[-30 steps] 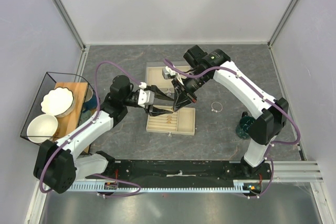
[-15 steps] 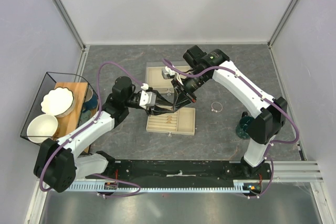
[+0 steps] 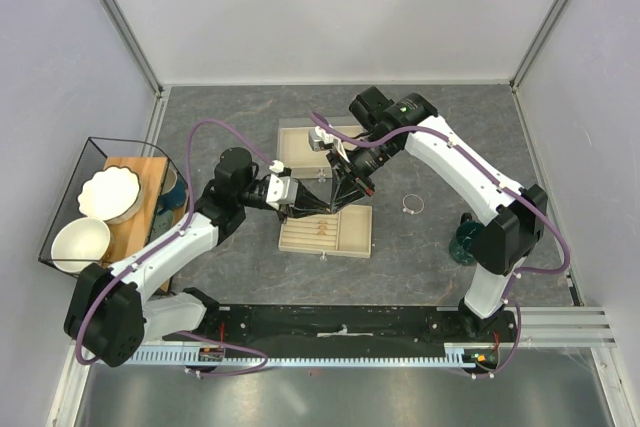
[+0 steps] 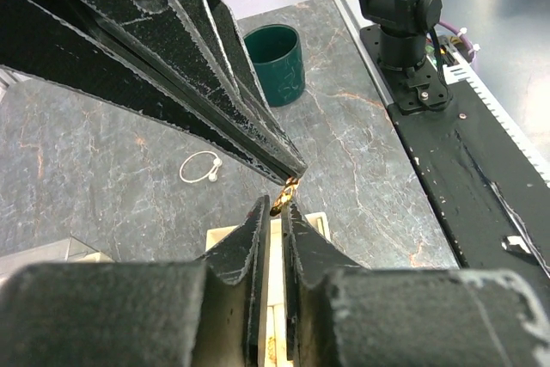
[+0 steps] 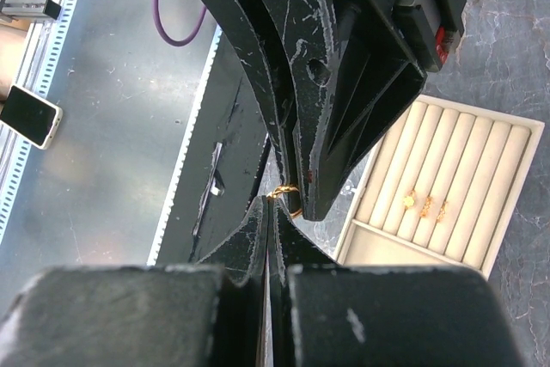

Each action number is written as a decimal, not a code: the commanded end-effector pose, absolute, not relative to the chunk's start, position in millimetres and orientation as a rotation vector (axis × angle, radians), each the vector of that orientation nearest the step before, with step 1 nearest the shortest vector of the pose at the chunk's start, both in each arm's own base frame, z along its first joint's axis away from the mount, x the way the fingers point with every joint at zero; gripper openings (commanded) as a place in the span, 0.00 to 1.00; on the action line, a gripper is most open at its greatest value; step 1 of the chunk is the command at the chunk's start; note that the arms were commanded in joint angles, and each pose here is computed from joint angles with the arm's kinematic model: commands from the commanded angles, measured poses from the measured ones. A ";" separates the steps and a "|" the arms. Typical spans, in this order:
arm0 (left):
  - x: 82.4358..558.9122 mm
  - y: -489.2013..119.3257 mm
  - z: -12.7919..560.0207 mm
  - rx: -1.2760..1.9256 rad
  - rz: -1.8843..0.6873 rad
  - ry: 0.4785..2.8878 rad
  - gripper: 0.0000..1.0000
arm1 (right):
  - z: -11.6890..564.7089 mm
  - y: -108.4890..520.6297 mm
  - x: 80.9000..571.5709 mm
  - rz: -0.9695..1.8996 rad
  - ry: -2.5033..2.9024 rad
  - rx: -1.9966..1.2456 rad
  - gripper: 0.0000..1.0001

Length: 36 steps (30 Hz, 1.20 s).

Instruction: Organize the mixed jewelry

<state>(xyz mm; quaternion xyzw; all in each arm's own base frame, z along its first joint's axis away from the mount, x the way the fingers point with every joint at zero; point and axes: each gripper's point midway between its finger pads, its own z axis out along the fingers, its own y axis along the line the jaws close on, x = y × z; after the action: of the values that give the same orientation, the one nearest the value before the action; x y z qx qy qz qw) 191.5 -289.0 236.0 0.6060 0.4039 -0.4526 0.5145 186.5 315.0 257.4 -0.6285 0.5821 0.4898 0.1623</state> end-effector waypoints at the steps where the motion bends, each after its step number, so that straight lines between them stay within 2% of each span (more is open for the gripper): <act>1: 190.9 -289.7 249.1 1.458 -1.054 0.906 0.11 | 269.0 308.6 167.5 1.481 1.678 -1.794 0.00; 5: 191.6 -290.3 251.2 1.455 -1.057 0.908 0.05 | 266.8 307.7 168.0 1.476 1.683 -1.797 0.01; 8: 192.7 -290.6 253.4 1.450 -1.055 0.911 0.02 | 264.3 306.9 167.8 1.474 1.693 -1.799 0.06; 11: 194.6 -290.8 256.1 1.441 -1.050 0.919 0.02 | 262.2 306.3 167.8 1.473 1.705 -1.799 0.19; 12: 195.4 -291.3 256.1 1.438 -1.048 0.924 0.01 | 262.0 306.2 167.8 1.472 1.709 -1.798 0.27; 14: 196.8 -291.0 256.7 1.432 -1.047 0.934 0.02 | 259.8 305.6 169.2 1.452 1.721 -1.803 0.32; 15: 197.9 -291.0 255.5 1.429 -1.045 0.944 0.02 | 261.3 305.0 169.5 1.442 1.731 -1.798 0.48; 16: 198.9 -291.2 256.9 1.426 -1.041 0.947 0.02 | 261.3 305.3 171.7 1.425 1.741 -1.794 0.55; 18: 199.9 -291.0 255.5 1.423 -1.039 0.967 0.02 | 261.7 305.4 177.0 1.373 1.744 -1.788 0.62; 23: 205.7 -290.0 253.1 1.395 -1.032 1.031 0.02 | 264.4 307.4 200.5 1.190 1.819 -1.683 0.61; 27: 212.4 -290.0 254.7 1.338 -1.048 1.122 0.02 | 258.6 305.4 220.4 0.980 1.890 -1.590 0.51; 36: 231.2 -288.5 246.6 1.256 -1.036 1.334 0.02 | 267.5 306.0 236.0 0.826 1.893 -1.488 0.46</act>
<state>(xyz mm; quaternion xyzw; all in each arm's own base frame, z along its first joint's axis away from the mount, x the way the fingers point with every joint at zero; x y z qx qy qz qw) 220.2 -287.6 243.5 0.5445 0.5106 -0.4315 0.5065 221.5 303.4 248.2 -0.5772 0.7053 0.3362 0.2376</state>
